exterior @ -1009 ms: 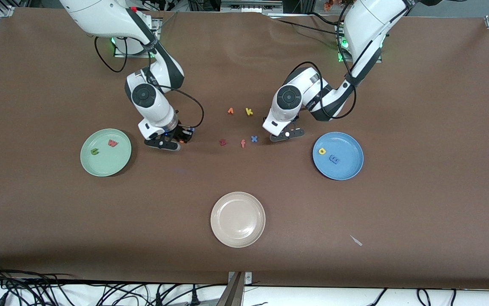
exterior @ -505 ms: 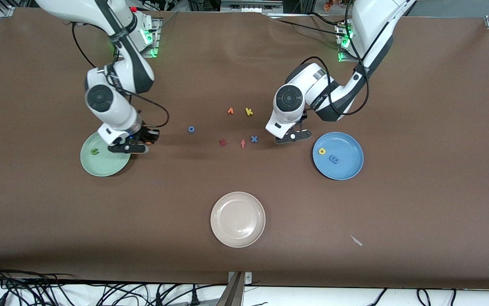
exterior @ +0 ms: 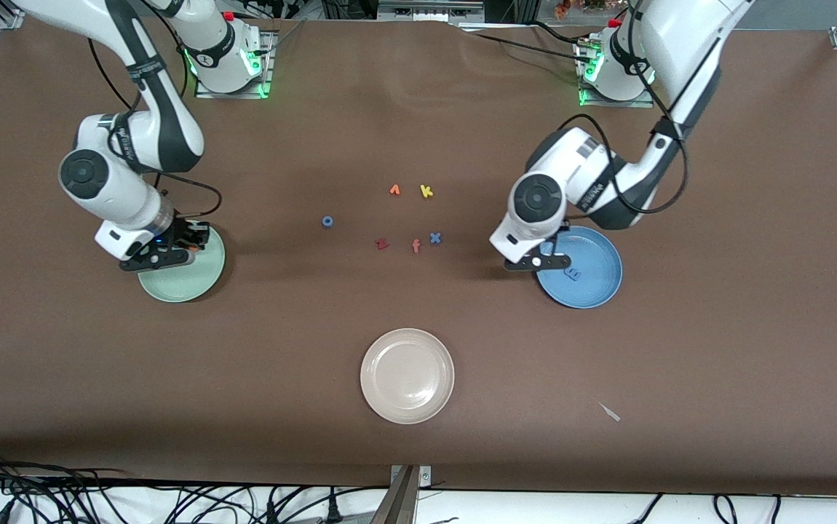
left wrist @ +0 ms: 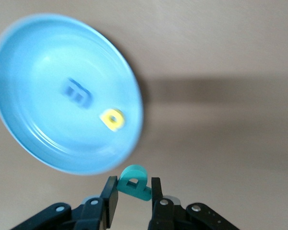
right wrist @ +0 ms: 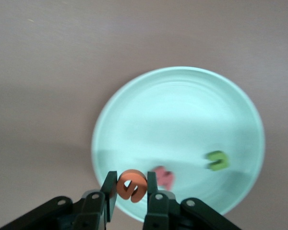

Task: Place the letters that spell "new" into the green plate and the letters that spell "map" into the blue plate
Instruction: 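Drop the p on the blue plate while the right gripper drops the e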

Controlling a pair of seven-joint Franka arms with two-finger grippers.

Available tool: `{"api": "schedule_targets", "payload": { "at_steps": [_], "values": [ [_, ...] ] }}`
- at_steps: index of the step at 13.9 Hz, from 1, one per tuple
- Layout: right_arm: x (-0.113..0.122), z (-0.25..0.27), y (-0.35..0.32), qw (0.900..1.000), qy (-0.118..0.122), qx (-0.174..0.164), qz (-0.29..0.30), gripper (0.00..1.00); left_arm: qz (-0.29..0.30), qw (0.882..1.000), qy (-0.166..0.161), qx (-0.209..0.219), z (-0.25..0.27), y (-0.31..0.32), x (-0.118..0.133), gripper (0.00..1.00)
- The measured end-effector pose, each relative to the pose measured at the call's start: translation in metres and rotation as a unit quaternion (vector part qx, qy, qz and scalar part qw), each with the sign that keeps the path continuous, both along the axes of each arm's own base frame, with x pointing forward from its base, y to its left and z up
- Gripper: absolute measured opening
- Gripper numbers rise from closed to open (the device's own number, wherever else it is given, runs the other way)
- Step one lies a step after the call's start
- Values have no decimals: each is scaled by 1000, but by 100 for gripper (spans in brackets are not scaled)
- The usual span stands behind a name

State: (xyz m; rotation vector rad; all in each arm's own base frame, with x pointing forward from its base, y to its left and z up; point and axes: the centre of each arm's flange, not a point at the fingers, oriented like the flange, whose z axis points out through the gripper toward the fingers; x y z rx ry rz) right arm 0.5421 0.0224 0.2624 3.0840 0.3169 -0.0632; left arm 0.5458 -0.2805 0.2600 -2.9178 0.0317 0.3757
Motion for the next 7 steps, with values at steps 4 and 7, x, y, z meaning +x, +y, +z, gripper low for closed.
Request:
{"api": "schedule_targets", "payload": {
  "at_steps": [4, 7],
  "values": [
    [-3, -5, -51, 1000, 7, -2, -1, 44, -33, 999, 21, -22, -6, 73, 31, 33],
    [-6, -10, -51, 1000, 10, -2, -1, 75, -35, 999, 28, -28, -16, 79, 33, 56]
  ]
}}
